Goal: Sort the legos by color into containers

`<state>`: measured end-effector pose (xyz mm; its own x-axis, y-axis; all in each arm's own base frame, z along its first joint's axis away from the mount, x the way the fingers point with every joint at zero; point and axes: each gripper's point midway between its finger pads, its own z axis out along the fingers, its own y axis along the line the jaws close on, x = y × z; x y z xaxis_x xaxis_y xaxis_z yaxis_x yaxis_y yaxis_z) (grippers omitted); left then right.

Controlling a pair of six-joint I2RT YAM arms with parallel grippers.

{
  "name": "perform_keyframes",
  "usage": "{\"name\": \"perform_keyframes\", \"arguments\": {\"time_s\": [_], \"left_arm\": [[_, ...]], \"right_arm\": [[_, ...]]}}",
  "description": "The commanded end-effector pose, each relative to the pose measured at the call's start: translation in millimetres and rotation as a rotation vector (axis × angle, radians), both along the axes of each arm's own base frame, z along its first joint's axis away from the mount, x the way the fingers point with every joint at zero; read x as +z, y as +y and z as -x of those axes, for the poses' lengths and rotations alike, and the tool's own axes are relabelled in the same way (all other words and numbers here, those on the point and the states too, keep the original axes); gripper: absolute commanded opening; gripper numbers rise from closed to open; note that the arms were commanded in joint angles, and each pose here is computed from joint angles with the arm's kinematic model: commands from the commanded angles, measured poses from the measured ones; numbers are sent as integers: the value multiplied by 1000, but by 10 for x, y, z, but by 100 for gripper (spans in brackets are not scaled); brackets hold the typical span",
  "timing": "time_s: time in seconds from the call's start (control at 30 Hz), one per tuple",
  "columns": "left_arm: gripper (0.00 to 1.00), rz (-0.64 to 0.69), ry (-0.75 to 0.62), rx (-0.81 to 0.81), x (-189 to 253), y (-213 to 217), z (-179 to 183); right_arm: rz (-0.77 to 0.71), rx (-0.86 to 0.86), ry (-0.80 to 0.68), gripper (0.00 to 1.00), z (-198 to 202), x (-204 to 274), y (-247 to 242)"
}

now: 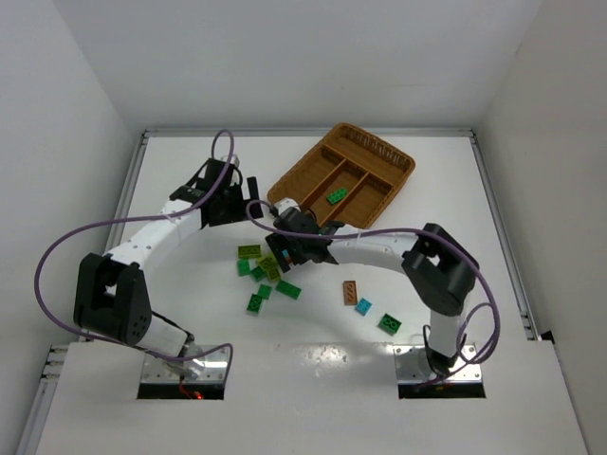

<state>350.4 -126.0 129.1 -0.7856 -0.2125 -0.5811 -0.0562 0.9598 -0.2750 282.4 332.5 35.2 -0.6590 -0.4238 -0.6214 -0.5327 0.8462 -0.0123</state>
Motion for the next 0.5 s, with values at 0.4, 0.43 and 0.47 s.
{"name": "perform_keyframes", "arguments": {"time_s": [0.4, 0.43, 0.47], "left_arm": [[100, 15, -64, -6, 233, -9, -99], [100, 15, -64, -6, 233, -9, -99], [100, 15, -64, -6, 233, -9, -99]], "right_arm": [[-26, 41, -14, 78, -351, -186, 245], [-47, 43, -13, 78, -381, -170, 263], [-49, 62, -12, 76, -365, -188, 272]]}}
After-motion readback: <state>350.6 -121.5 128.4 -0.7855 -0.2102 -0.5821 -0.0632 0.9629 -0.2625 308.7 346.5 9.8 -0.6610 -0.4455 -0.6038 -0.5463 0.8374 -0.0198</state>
